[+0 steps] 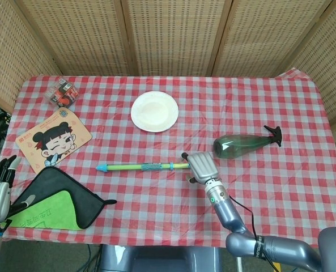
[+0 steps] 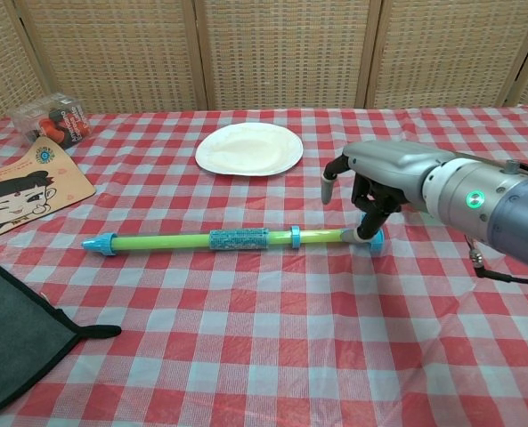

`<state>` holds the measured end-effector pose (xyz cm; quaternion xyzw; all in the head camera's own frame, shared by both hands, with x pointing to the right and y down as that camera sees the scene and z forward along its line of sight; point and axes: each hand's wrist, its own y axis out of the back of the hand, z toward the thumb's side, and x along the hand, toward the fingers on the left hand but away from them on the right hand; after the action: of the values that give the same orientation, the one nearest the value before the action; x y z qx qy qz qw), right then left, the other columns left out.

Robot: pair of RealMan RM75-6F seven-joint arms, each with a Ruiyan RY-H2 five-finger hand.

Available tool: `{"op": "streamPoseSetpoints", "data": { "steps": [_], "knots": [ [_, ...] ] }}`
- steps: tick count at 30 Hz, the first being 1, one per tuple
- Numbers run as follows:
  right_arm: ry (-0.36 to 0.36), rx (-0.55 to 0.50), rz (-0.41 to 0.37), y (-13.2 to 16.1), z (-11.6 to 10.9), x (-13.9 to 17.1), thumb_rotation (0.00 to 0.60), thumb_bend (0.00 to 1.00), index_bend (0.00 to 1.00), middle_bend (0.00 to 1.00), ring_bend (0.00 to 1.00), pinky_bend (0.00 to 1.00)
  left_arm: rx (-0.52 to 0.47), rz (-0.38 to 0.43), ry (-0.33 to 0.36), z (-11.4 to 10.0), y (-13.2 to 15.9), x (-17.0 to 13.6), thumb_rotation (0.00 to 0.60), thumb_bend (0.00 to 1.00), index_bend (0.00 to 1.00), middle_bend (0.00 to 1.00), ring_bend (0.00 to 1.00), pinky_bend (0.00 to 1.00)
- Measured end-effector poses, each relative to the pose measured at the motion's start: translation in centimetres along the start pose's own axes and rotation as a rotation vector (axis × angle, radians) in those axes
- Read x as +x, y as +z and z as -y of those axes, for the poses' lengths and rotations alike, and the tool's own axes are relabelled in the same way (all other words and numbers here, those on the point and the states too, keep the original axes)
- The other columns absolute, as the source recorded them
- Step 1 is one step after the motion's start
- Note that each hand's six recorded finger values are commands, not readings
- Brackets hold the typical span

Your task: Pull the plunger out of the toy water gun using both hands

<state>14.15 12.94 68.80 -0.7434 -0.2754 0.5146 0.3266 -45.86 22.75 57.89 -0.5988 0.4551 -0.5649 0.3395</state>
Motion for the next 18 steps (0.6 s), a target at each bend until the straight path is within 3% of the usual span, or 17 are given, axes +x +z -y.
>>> {"op": "streamPoseSetpoints", "data": {
  "steps": [18],
  "knots": [
    [0.053, 0.009, 0.06, -1.0, 1.9, -2.2, 0.6, 0.46, 0.44, 1.0, 1.0, 0.73, -0.014, -0.029, 0.008, -0.4, -0.8, 0.3, 0.6, 0.14, 0.0, 0.0, 0.0, 0.0]
  ]
}}
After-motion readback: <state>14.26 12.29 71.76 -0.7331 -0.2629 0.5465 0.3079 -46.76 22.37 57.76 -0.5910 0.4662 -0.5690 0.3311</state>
